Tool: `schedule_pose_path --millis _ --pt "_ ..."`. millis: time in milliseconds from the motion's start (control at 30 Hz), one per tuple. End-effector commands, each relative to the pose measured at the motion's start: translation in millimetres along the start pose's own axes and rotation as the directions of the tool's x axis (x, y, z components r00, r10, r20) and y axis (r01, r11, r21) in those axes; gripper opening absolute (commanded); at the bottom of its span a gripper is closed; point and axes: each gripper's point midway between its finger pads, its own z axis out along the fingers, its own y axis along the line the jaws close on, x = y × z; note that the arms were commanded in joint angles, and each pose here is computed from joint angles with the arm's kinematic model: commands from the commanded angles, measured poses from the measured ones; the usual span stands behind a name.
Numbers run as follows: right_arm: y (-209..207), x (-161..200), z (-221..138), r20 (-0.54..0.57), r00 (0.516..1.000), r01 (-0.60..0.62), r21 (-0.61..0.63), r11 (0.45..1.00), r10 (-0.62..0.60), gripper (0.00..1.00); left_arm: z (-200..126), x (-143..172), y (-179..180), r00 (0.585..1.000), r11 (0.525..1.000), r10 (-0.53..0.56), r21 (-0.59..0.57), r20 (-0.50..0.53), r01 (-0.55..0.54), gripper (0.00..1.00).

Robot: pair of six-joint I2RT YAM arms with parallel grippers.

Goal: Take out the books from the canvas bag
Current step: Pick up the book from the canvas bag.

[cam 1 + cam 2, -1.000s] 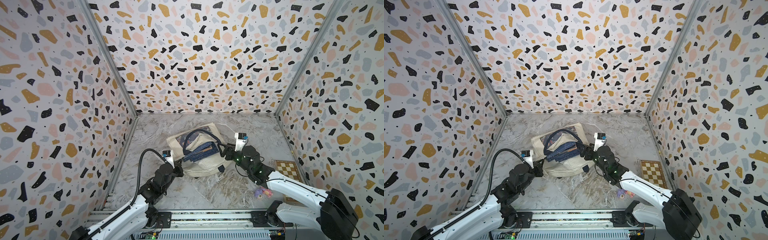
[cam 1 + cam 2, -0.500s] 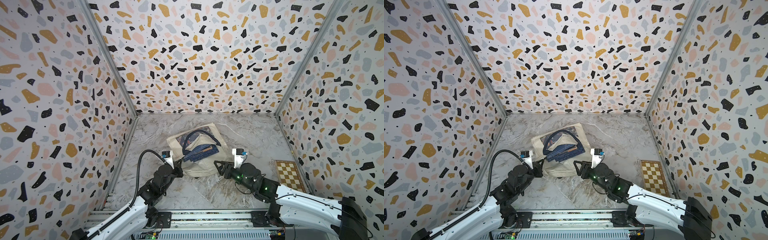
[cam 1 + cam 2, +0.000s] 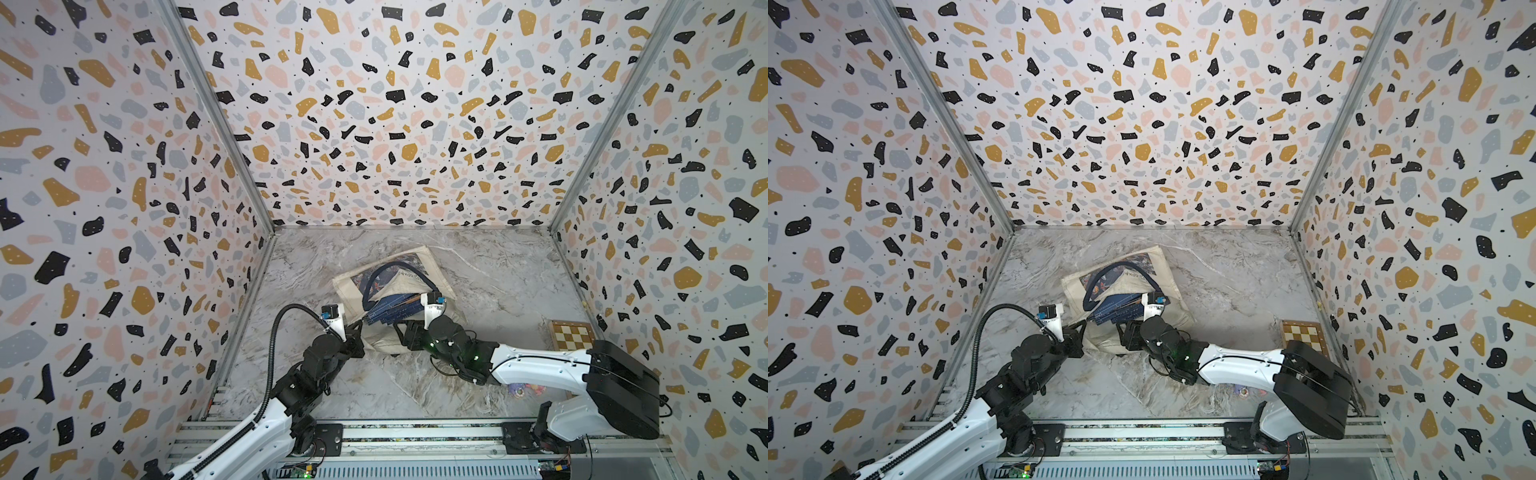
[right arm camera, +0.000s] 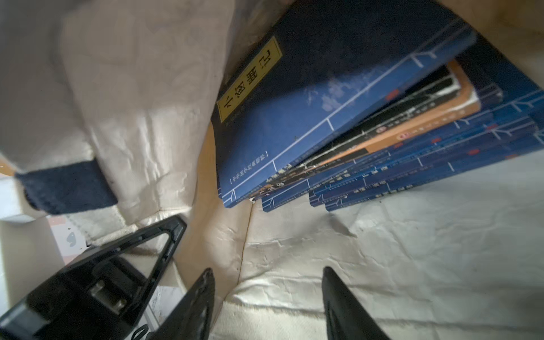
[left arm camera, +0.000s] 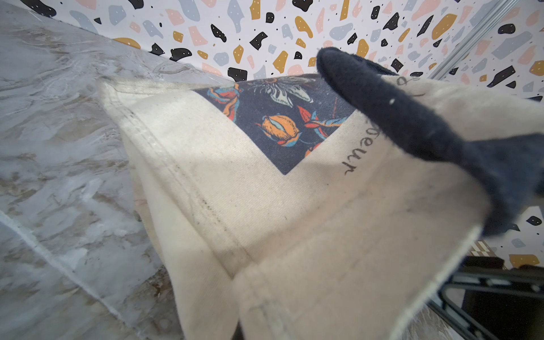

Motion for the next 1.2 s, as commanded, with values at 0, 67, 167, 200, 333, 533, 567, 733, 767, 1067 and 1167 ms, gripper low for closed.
schedule_pose_path --millis 0,67,167,200,333,533,567,733,767,1067,1167 --pt "12.7 -20.3 15.2 0.055 0.998 0.02 -0.012 1.0 -0.02 0.57 -0.1 -9.2 -8.2 0.999 0.999 0.003 0.036 0.039 -0.004 0.0" --pt "9.9 -21.7 28.0 0.032 0.999 0.01 -0.006 1.0 -0.01 0.56 0.5 -8.5 -7.2 0.999 1.0 0.007 0.03 0.037 -0.008 0.0" --pt "6.6 -25.0 39.3 0.023 1.0 -0.01 -0.01 1.0 0.01 0.56 0.6 -8.7 -7.4 0.999 0.999 0.007 0.031 0.038 -0.009 0.0" --pt "6.1 -27.1 41.8 0.031 0.999 -0.012 -0.013 1.0 0.013 0.56 0.6 -8.7 -7.4 0.999 0.999 0.01 0.031 0.038 -0.011 0.0" --pt "1.8 -35.3 50.8 0.045 0.999 -0.018 0.001 1.0 0.018 0.55 0.1 -8.8 -7.3 0.999 0.999 0.012 0.03 0.037 -0.013 0.0" --pt "1.9 -49.8 59.4 0.065 0.998 -0.017 -0.015 1.0 0.018 0.49 -0.5 -8.5 -6.9 0.999 0.999 0.014 0.028 0.035 -0.015 0.0" --pt "4.1 -52.3 59.2 0.071 0.997 -0.013 -0.02 1.0 0.014 0.48 -0.6 -8.3 -6.2 0.999 1.0 0.015 0.024 0.034 -0.015 0.0" --pt "8.2 -62.3 58.9 0.098 0.995 0.001 -0.027 1.0 0.002 0.4 -1.1 -8.6 -5.7 0.999 1.0 0.015 0.022 0.036 -0.015 0.0" --pt "8.7 -64.2 58.9 0.101 0.995 0.0 -0.03 1.0 0.003 0.39 -0.9 -8.3 -5.5 0.999 1.0 0.015 0.02 0.033 -0.016 0.0" --pt "12.7 -96.2 60.8 0.145 0.989 -0.029 -0.06 0.998 0.038 0.33 -0.6 -7.8 -4.6 0.999 1.0 0.019 0.016 0.032 -0.02 0.0" --pt "16.9 -106.3 58.2 0.171 0.984 -0.035 -0.07 0.997 0.046 0.33 -0.5 -7.8 -4.5 0.999 1.0 0.019 0.015 0.032 -0.02 0.0"
